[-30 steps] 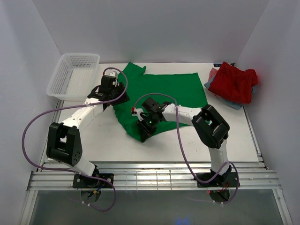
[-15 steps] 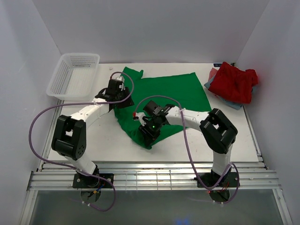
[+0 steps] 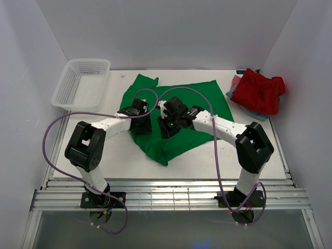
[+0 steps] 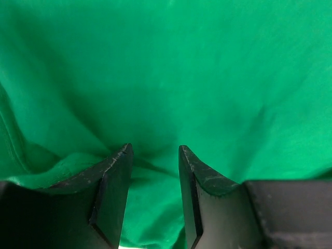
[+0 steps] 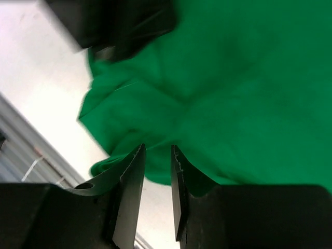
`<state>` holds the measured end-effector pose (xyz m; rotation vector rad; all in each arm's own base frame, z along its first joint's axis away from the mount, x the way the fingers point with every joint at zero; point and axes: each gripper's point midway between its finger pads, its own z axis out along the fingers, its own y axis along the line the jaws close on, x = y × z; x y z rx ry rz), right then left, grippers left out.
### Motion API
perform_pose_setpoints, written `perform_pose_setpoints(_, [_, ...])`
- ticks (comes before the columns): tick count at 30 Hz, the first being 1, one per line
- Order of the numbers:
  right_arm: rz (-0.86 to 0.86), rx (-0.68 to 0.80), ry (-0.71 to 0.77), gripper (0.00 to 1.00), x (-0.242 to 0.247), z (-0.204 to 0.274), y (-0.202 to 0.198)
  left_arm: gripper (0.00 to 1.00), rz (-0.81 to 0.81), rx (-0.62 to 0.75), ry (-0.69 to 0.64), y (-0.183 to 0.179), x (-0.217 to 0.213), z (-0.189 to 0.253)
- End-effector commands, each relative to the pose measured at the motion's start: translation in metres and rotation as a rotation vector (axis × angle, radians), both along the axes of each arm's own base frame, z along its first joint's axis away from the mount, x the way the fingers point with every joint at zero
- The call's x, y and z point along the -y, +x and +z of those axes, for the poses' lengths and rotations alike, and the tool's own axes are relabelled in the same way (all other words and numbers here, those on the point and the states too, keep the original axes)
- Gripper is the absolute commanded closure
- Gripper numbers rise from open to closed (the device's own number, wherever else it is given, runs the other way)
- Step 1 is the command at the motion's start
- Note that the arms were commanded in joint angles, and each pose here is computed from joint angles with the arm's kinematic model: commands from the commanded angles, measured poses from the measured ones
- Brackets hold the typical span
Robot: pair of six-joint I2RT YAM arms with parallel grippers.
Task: Fold and stack the t-shirts
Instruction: Flatten the tshirt out
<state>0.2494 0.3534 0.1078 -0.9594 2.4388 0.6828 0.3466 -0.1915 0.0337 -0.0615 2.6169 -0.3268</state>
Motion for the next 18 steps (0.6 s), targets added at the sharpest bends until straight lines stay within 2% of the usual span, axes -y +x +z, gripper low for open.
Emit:
perform_pose_setpoints(1, [-0.159, 0.013, 0.001, 0.68, 0.017, -0.011, 0.042, 0.49, -0.017, 0.015, 0.028, -0.012, -0.005, 0.008])
perform_pose_setpoints(13, [-0.235, -0.105, -0.115, 0.69, 0.042, -0.082, 0.064, 0.49, -0.032, 0.035, 0.017, -0.031, -0.008, 0.040])
perform_pose_setpoints(18, [-0.256, -0.134, -0.136, 0.70, 0.045, -0.097, 0.071, 0.49, -0.027, -0.010, 0.036, -0.057, -0.021, 0.036])
